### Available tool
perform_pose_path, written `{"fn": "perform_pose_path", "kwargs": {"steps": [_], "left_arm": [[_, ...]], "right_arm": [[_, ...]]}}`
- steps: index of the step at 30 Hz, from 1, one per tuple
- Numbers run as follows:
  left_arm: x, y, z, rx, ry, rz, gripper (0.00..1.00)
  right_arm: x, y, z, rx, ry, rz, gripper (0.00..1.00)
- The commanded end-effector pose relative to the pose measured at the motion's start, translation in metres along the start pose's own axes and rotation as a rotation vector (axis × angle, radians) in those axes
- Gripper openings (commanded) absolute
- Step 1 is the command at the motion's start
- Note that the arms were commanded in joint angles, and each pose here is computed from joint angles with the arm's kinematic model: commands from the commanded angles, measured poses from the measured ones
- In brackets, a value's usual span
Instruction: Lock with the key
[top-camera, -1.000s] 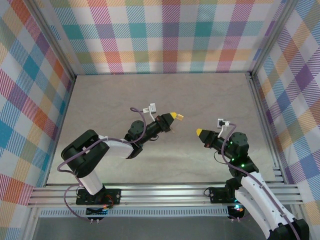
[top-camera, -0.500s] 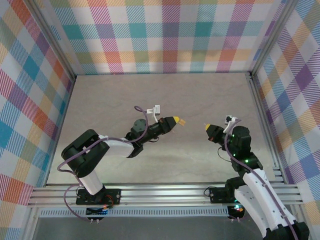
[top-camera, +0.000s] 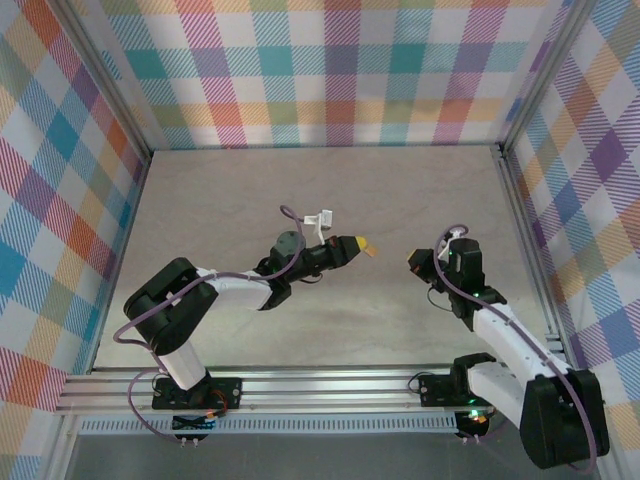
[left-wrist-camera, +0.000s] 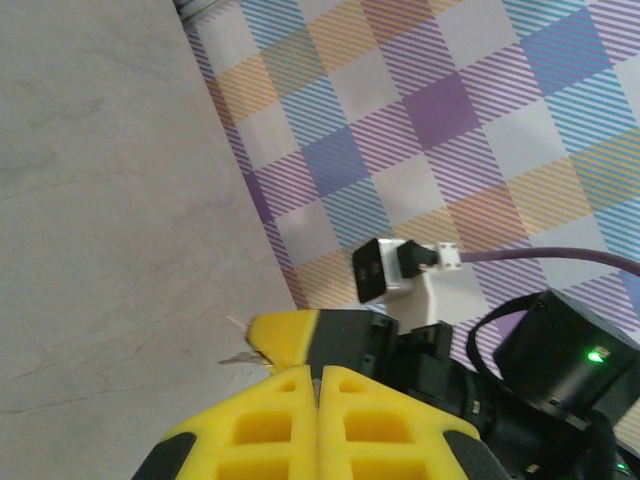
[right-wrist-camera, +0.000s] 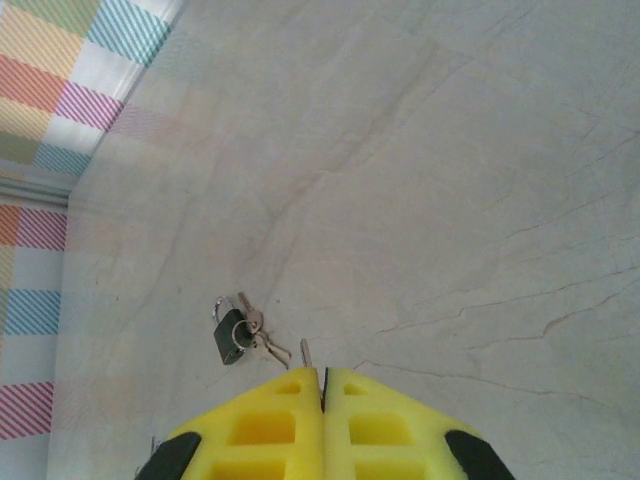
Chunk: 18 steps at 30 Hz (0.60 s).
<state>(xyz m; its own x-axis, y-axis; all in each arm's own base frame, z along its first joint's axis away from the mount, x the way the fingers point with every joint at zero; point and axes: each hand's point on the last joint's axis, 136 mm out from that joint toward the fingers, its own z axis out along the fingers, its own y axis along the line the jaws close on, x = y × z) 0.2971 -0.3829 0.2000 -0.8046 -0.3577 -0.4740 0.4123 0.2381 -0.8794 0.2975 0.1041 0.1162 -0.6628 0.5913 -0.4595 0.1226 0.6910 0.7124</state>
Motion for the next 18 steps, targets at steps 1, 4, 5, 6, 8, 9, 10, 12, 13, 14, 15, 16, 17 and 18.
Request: {"fn": "perform_pose_path", "kwargs": {"steps": [1, 4, 5, 6, 8, 9, 10, 12, 13, 14, 15, 16, 17, 18], "left_arm": [[0.006, -0.009, 0.009, 0.024, 0.039, 0.039, 0.00], [0.011, -0.009, 0.012, 0.015, 0.060, 0.049, 0.00], [0.012, -0.010, 0.013, 0.014, 0.064, 0.053, 0.00], [0.014, -0.010, 0.013, 0.012, 0.071, 0.056, 0.00], [0.018, -0.011, 0.015, 0.009, 0.089, 0.063, 0.00], [0.020, -0.012, 0.016, 0.006, 0.095, 0.067, 0.00], [0.021, -0.012, 0.016, 0.005, 0.100, 0.071, 0.00], [0.024, -0.012, 0.017, 0.004, 0.107, 0.074, 0.00], [0.024, -0.012, 0.018, 0.002, 0.108, 0.074, 0.00], [0.025, -0.012, 0.018, 0.002, 0.112, 0.075, 0.00], [0.025, -0.012, 0.019, 0.002, 0.113, 0.075, 0.00], [0.027, -0.011, 0.019, -0.001, 0.119, 0.075, 0.00], [0.027, -0.011, 0.020, -0.001, 0.122, 0.076, 0.00], [0.028, -0.010, 0.021, -0.003, 0.127, 0.077, 0.00]], "right_arm": [[-0.023, 0.013, 0.005, -0.039, -0.072, 0.001, 0.00], [-0.019, 0.003, 0.016, -0.013, -0.047, 0.013, 0.00], [-0.018, 0.000, 0.019, -0.009, -0.041, 0.020, 0.00], [-0.016, -0.003, 0.023, -0.005, -0.034, 0.028, 0.00], [-0.014, -0.008, 0.027, 0.005, -0.025, 0.041, 0.00], [-0.013, -0.010, 0.029, 0.009, -0.019, 0.043, 0.00], [-0.012, -0.011, 0.031, 0.014, -0.012, 0.044, 0.00], [-0.011, -0.016, 0.035, 0.032, -0.002, 0.047, 0.00], [-0.010, -0.018, 0.036, 0.041, 0.001, 0.049, 0.00], [-0.010, -0.020, 0.037, 0.047, 0.002, 0.050, 0.00], [-0.009, -0.022, 0.038, 0.054, 0.006, 0.050, 0.00], [-0.008, -0.025, 0.039, 0.060, 0.010, 0.054, 0.00], [-0.007, -0.027, 0.041, 0.066, 0.016, 0.057, 0.00], [-0.006, -0.029, 0.042, 0.074, 0.020, 0.061, 0.00]]}}
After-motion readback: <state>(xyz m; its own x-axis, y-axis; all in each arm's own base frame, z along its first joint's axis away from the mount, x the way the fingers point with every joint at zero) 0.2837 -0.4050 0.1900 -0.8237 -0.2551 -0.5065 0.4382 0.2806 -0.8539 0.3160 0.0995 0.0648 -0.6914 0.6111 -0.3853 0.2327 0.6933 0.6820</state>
